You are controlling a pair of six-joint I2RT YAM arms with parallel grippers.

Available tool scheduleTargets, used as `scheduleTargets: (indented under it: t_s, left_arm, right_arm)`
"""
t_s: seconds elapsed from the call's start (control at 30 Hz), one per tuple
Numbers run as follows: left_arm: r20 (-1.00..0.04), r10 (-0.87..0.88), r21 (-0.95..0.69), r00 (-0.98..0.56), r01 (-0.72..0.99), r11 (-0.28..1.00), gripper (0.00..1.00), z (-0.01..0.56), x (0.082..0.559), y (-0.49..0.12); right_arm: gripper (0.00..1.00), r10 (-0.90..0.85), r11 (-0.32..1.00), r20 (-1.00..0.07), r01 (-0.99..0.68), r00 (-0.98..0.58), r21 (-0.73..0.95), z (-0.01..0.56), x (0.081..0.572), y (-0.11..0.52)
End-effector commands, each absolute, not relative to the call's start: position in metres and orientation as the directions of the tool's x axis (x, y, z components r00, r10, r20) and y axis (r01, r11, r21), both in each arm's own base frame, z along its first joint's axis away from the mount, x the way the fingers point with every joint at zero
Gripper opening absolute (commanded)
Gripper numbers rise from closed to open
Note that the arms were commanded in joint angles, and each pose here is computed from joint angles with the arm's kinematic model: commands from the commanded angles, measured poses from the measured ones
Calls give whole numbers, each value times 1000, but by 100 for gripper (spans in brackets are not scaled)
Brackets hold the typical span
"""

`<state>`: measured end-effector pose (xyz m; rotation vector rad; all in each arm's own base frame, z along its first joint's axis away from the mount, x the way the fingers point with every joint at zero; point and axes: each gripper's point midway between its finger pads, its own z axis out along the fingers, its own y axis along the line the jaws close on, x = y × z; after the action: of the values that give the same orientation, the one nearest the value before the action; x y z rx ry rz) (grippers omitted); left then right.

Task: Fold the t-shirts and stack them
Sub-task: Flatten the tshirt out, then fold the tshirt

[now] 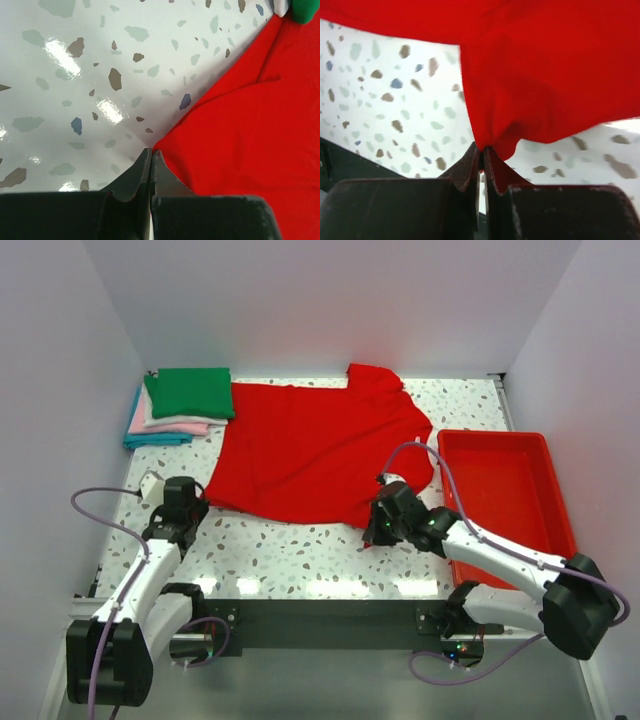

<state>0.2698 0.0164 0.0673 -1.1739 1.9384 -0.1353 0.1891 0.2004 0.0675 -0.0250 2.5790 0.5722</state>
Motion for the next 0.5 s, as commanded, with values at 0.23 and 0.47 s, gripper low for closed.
scheduleTargets:
  t_s: [0.23, 0.47]
  left_arm:
    - [-614, -774, -455, -153, -733, 506, 8, 66, 247, 31]
    - [-636, -756, -476, -156, -692, 543, 68, 77, 239, 30]
  right_arm:
    - [15, 73, 926, -549, -148, -832, 347, 88, 190, 264]
    - [12, 53, 966, -600, -112, -798, 234, 89, 183, 225]
